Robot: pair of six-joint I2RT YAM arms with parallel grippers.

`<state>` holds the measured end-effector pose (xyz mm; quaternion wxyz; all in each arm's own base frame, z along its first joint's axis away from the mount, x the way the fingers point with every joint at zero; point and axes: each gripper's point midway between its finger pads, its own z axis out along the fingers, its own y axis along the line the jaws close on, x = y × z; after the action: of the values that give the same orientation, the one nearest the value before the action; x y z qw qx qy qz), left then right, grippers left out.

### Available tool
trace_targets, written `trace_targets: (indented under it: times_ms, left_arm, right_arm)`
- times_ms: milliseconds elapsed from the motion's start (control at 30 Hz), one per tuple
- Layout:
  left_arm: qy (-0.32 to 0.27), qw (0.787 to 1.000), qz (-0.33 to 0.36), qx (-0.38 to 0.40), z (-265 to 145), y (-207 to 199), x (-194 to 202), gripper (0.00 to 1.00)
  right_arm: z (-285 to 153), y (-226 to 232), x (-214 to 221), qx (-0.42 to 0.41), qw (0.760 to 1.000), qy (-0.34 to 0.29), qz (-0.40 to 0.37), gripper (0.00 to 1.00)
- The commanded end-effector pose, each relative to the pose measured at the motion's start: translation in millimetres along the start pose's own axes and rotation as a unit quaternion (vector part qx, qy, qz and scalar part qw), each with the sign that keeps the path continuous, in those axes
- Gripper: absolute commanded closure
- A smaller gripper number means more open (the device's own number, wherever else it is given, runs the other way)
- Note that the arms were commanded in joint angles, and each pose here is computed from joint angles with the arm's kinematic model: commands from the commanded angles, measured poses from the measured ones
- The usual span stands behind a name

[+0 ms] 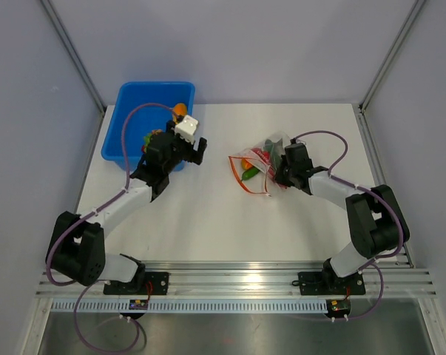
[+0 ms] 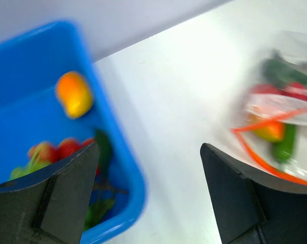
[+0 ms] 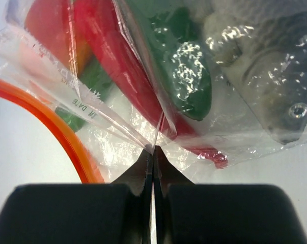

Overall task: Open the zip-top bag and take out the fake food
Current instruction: Place the fake fruit in the bin.

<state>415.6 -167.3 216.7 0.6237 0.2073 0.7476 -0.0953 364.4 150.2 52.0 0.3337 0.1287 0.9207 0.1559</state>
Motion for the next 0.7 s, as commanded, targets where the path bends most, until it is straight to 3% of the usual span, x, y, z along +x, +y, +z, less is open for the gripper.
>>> trace_targets:
  times_ms: [0,300,667]
  left_arm:
    - [-0.03,0.992,0.099,0.076,0.3,-43.7,-7.3,0.16]
    - [0.066,0.981,0.118,0.138,37.4,-76.5,47.2,0.19]
    - [0.088,0.965,0.141,0.202,56.7,-110.2,77.7,0.22]
  right_arm:
    - [-6.8,32.0,-9.5,-0.05,0.998,-0.024,-0.017,1.0]
    - [-22.8,54.0,-13.6,-0.089,0.994,-0.053,-0.034,0.99]
    - [-18.7,65.7,-2.3,-0.105,0.993,-0.024,-0.056,1.0]
